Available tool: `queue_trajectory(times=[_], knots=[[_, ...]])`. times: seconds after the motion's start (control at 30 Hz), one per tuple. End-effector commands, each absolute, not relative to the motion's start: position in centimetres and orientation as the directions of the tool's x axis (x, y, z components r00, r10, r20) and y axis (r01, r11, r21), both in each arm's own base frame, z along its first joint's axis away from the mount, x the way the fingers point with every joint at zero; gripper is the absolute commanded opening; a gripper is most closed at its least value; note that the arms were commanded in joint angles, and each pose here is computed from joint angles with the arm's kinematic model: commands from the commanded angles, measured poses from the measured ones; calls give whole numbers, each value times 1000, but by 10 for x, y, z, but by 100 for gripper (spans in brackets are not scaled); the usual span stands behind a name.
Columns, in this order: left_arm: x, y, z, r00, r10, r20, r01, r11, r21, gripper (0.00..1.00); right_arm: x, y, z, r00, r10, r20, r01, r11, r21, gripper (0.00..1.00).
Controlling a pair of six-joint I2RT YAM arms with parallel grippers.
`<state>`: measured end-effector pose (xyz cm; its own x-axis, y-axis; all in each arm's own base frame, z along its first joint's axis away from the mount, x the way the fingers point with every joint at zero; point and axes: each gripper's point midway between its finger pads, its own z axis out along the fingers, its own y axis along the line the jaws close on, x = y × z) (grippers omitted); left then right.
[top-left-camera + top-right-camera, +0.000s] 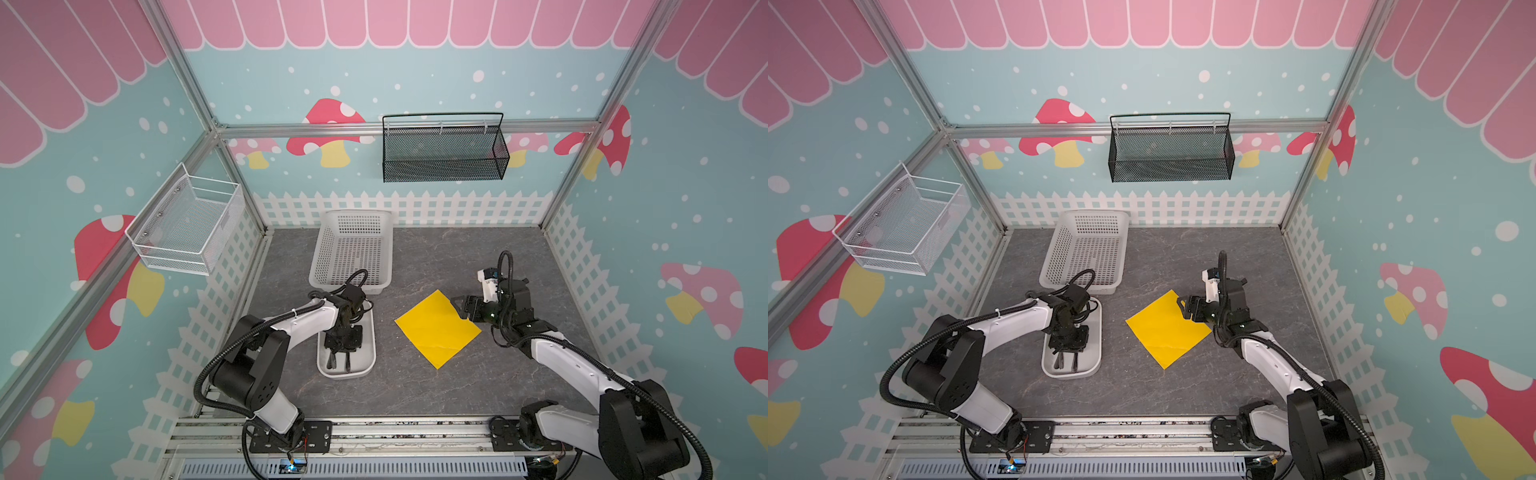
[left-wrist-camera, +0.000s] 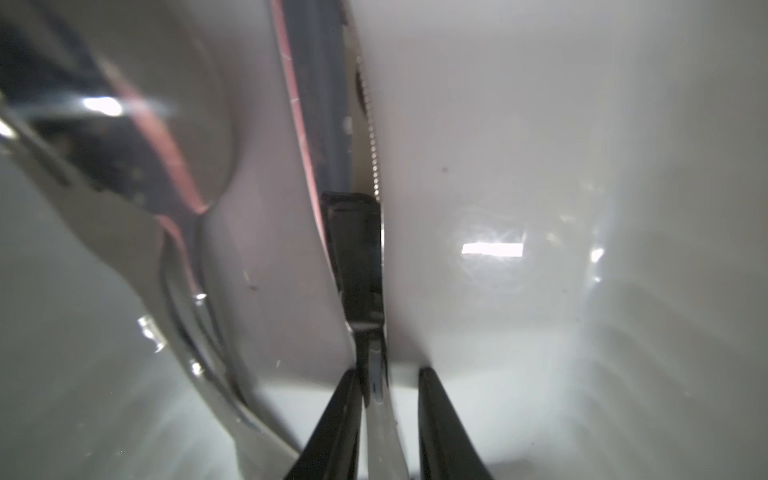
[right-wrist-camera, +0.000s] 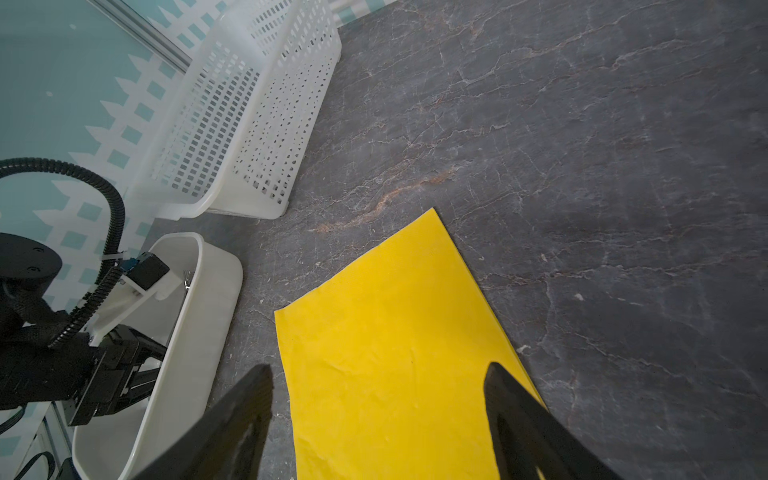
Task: Place the utensils on the paper napkin and roll it up
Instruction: 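Lower the left gripper into the tray and close on the knife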
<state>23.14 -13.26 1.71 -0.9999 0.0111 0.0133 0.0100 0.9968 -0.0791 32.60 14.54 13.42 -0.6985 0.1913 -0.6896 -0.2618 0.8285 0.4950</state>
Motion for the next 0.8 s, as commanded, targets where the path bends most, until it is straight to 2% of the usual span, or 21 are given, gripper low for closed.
queue_trajectory(times=[0.0,0.13,0.37,0.77], knots=[[229,-147,10,-996,81,41,77,992,-97,23,331,141,138,-693,203,-692,-239,840,486,81],[231,-148,11,-996,76,39,73,994,-82,25,331,140,138,-696,211,-687,-230,840,491,82],[234,-151,15,-994,72,88,59,989,-138,28,328,151,146,-711,202,-674,-273,804,529,82],[222,-145,2,-974,120,192,111,992,-59,27,326,148,139,-733,182,-655,-253,821,512,82]])
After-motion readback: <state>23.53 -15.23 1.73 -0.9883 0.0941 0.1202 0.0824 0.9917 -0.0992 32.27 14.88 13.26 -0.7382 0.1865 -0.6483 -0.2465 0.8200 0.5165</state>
